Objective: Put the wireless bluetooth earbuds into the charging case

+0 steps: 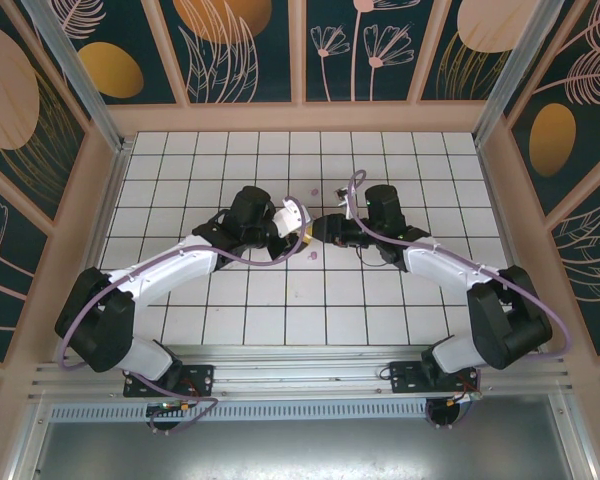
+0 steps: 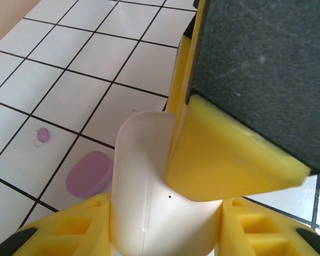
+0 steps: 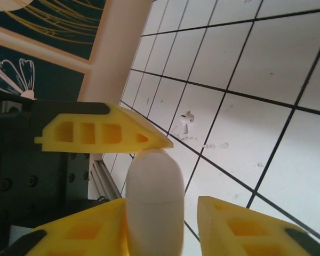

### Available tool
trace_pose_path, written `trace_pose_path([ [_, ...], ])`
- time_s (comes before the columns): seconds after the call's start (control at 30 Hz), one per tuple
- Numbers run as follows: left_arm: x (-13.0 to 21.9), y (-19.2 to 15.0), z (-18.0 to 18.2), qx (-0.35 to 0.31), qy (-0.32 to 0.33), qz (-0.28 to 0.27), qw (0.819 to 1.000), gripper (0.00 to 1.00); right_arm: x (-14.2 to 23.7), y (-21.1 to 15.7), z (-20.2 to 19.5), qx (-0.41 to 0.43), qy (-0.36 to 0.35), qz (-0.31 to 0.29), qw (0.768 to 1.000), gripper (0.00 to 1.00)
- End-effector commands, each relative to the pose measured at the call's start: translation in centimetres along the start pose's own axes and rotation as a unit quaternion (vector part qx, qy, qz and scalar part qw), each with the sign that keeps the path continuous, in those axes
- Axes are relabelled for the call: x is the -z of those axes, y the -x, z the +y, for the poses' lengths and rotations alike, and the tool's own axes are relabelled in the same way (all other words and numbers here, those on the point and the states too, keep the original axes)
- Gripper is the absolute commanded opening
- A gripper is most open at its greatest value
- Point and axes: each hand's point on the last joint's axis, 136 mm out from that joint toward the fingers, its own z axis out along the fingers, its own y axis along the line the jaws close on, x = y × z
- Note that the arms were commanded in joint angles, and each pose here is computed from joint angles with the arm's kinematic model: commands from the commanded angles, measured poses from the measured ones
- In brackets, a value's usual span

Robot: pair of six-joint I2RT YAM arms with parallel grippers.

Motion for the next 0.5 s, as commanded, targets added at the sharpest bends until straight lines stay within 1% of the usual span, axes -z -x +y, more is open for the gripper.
trace_pose_path([
  [0.0,0.6,1.5,-1.1,-0.022,-0.02,-0.029,0.999,0.26,0.0,0.9,0.8,0.012,0.027,-0.009,1.0,0.29],
  [0.07,0.6,1.6,-1.2,-0.018,-0.024,-0.032,0.999,0.29,0.1,0.8,1.1,0.017,0.036,-0.012,0.999,0.23],
  [0.2,0.8,2.1,-1.1,-0.011,-0.022,-0.041,0.999,0.36,0.6,0.9,1.5,0.03,0.046,-0.035,0.998,0.18],
  [0.4,1.5,2.8,-0.6,0.008,-0.006,-0.051,0.999,0.55,1.9,1.6,2.1,0.056,0.046,-0.086,0.994,0.1],
  [0.47,2.0,3.4,-0.1,0.023,0.008,-0.059,0.998,0.64,2.4,1.9,2.1,0.063,0.044,-0.103,0.992,0.09],
])
